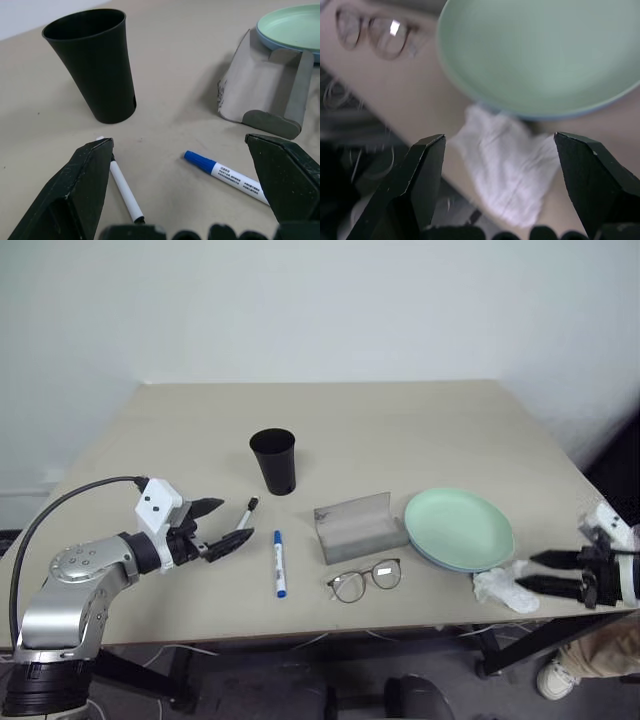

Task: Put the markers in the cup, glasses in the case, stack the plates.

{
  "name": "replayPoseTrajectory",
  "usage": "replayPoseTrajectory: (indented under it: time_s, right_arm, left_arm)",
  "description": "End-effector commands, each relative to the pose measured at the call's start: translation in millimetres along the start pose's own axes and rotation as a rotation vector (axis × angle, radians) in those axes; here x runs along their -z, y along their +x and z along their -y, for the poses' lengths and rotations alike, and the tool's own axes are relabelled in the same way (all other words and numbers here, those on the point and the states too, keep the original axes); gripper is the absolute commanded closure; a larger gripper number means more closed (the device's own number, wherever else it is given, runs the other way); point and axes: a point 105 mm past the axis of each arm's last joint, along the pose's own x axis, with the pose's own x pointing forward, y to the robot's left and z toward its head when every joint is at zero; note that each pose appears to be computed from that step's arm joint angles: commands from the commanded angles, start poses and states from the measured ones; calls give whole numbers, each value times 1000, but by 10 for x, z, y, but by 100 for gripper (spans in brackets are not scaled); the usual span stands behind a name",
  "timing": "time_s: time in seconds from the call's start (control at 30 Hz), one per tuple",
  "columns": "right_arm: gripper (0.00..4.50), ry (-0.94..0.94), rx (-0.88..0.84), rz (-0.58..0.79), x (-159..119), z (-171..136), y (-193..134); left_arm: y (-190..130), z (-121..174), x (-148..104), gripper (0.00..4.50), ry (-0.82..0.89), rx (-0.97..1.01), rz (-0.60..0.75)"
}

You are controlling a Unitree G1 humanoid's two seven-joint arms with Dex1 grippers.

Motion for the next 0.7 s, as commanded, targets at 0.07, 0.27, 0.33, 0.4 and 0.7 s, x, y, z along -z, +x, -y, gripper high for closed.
replayPoseTrajectory:
  time_s: [0.07, 0.27, 0.33, 0.4, 0.7]
  right_arm:
    - [75, -115, 14, -33, -21, -62, 73]
    - [75, -173, 48, -86, 79, -34, 188]
    - [75, -210, 70, -91, 92, -3, 239]
    - [75, -246, 86, -107, 127, 19, 294]
    - [113, -249, 168, -86, 144, 153, 475]
  left_arm:
    - [-16, 19, -137, 0, 40, 0, 38]
    - [-24, 11, -136, 0, 37, -6, 35]
    - [-26, 9, -134, 0, 36, -8, 34]
    - [-25, 12, -129, 0, 35, -8, 33]
    - [-20, -13, -134, 0, 34, -17, 35]
